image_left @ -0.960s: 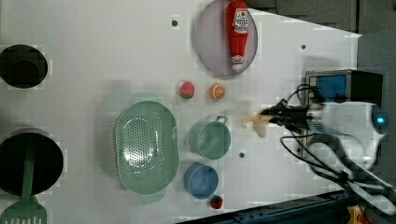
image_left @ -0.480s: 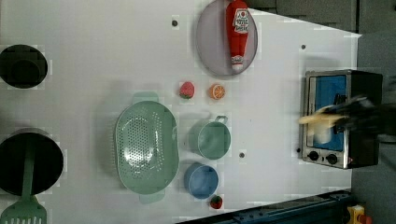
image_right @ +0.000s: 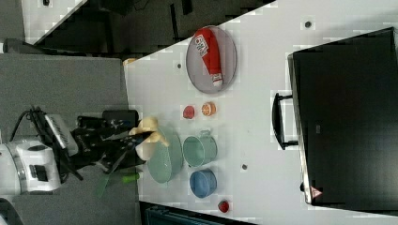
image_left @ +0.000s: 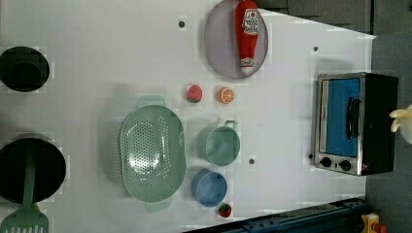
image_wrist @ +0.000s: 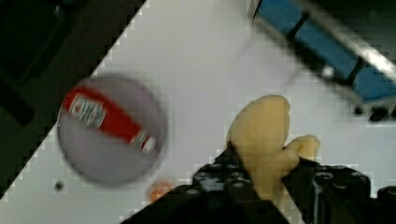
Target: Pick banana from table and place on oven.
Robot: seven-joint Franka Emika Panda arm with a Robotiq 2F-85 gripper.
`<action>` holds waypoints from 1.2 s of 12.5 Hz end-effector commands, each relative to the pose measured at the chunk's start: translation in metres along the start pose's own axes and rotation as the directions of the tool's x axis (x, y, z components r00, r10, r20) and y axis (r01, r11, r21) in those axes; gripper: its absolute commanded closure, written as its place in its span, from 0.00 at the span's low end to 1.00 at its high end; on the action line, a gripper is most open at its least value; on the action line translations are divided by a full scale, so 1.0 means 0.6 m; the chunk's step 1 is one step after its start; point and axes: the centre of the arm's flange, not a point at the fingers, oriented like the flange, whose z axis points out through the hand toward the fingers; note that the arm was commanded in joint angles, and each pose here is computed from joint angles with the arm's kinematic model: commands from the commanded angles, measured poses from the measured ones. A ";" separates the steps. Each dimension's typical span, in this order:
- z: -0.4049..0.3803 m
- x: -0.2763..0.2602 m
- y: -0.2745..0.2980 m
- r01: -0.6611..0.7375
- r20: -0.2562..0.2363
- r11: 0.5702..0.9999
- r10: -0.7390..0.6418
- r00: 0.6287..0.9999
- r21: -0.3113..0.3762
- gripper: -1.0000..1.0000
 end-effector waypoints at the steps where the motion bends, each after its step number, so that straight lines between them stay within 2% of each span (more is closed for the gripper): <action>1: 0.144 0.117 0.142 0.024 0.116 0.992 -0.009 0.993 -0.125 0.71; 3: 0.189 0.184 0.201 0.102 0.072 0.988 -0.094 0.993 -0.116 0.71; 5: 0.239 0.237 0.252 0.187 0.035 0.972 -0.184 0.982 -0.142 0.71; 7: 0.279 0.272 0.281 0.245 0.032 0.952 -0.243 0.970 -0.185 0.71; 9: 0.306 0.292 0.291 0.297 0.056 0.931 -0.292 0.955 -0.210 0.71; 10: 0.320 0.296 0.295 0.321 0.076 0.923 -0.312 0.947 -0.213 0.66; 11: 0.331 0.299 0.300 0.335 0.084 0.918 -0.325 0.942 -0.214 0.57; 15: 0.336 0.302 0.300 0.338 0.079 0.916 -0.329 0.941 -0.216 0.11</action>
